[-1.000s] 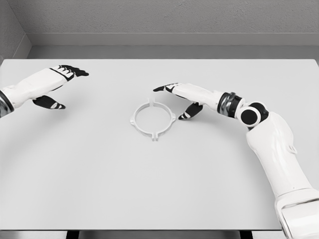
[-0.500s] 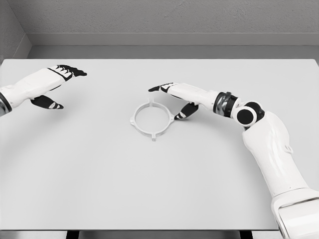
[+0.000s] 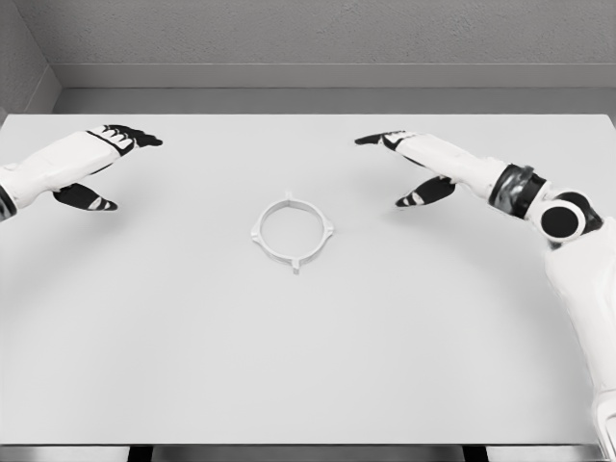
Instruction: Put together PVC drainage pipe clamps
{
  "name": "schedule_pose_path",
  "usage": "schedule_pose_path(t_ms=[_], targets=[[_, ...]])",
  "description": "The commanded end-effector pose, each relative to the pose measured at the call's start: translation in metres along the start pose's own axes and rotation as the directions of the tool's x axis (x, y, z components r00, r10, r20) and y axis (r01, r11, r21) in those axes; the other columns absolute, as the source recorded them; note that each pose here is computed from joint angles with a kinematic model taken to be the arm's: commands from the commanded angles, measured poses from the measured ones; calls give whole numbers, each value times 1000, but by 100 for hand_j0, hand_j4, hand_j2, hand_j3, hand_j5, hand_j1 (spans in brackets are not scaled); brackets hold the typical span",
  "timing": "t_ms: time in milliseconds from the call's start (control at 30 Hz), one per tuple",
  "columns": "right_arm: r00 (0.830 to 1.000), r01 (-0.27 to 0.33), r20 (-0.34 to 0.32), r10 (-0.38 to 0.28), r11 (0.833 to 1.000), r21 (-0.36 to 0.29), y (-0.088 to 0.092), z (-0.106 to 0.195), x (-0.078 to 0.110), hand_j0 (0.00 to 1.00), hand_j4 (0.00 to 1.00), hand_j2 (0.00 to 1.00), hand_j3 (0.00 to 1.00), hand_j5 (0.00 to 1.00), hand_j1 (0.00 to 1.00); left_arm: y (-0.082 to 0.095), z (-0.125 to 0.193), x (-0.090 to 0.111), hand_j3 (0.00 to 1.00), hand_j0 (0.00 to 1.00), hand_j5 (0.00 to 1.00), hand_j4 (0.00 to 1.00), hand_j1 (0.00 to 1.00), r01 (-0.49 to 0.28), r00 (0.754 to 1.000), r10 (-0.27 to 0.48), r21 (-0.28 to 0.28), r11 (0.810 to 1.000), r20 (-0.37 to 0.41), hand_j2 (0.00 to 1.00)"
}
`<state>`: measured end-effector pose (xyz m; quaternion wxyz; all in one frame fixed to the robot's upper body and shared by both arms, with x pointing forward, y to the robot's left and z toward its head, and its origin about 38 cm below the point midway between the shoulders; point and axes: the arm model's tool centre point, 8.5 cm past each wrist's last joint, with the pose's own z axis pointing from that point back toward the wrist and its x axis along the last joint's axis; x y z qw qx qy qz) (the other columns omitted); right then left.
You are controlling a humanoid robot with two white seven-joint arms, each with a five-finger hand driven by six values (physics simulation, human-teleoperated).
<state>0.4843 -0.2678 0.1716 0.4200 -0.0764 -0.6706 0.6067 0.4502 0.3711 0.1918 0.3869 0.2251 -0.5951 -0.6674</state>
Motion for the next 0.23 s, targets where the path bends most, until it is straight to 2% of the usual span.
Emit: schedule_pose_path(t_ms=[0, 33, 67, 100, 167, 200], targets=[[990, -64, 110, 86, 981, -185, -106, 93, 31, 97, 97, 97, 97, 97, 97, 4, 6, -4, 100, 100, 100, 100, 100, 3, 1000, -3, 0, 1000, -11, 100], [984, -54, 157, 85, 980, -192, -116, 121, 48, 98, 98, 98, 98, 98, 98, 5, 9, -6, 100, 100, 100, 100, 100, 6, 1000, -6, -3, 1000, -16, 100], [983, -31, 173, 66, 980, -195, -121, 142, 54, 99, 99, 99, 99, 99, 99, 8, 13, -10, 100, 100, 100, 100, 100, 12, 1000, -12, 0, 1000, -28, 100], [983, -14, 179, 47, 984, -180, -111, 150, 57, 99, 99, 99, 99, 99, 99, 14, 19, -16, 100, 100, 100, 100, 100, 7, 999, -6, 22, 1000, -51, 100], [982, 12, 187, 17, 988, -151, -88, 154, 61, 99, 99, 99, 99, 99, 99, 13, 21, -21, 100, 100, 100, 100, 100, -2, 998, 3, 22, 1000, -65, 100], [983, 19, 182, 8, 989, -144, -83, 155, 59, 99, 99, 99, 99, 99, 99, 11, 21, -21, 100, 100, 100, 100, 100, -4, 998, 5, 19, 1000, -65, 100]])
